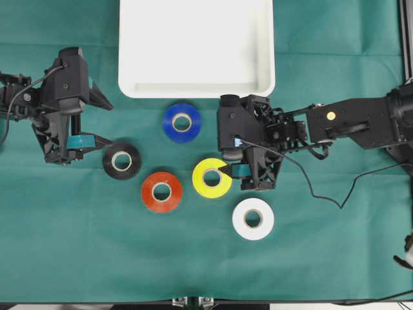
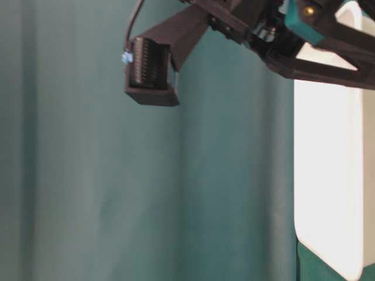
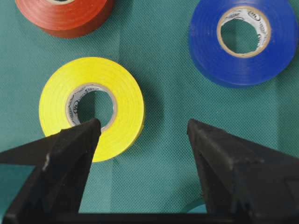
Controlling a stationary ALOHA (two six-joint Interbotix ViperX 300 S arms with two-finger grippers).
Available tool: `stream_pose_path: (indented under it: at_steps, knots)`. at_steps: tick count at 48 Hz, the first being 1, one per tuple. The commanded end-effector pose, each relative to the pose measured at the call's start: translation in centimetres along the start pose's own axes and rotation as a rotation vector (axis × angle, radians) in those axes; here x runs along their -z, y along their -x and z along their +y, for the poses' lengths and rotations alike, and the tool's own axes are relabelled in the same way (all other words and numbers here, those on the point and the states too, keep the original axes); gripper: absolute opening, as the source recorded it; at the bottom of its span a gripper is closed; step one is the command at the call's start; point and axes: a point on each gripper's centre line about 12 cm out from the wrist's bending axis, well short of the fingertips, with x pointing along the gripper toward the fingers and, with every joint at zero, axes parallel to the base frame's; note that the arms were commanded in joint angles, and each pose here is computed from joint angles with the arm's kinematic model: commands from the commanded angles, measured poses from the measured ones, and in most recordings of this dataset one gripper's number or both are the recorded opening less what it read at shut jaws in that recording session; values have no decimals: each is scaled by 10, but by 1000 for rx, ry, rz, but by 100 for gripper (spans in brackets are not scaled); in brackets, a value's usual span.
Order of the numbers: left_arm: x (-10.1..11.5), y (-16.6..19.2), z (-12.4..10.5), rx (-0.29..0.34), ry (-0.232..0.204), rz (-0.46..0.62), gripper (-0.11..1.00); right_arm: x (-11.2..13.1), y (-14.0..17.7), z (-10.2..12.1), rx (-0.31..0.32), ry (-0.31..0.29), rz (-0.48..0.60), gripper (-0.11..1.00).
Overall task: Put the tape alternately from left to right into the white case.
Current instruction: 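Lower the right gripper into the yellow roll's hole and close, then lift the yellow roll and carry it into the white tray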
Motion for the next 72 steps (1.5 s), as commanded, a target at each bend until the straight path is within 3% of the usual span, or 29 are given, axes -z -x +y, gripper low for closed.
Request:
stream_pose_path:
  at_steps: [1,39,72]
  knots:
    - [-9,2,-2,7,0,-27,76,-9,0,4,-9,-1,-23,79]
    - [-8,2,-2,7,1,-25,76,-2,-39,9,0,8,43,79]
    - [-6,2,-2,7,1,-21,76,0,-53,5,13,4,70,77]
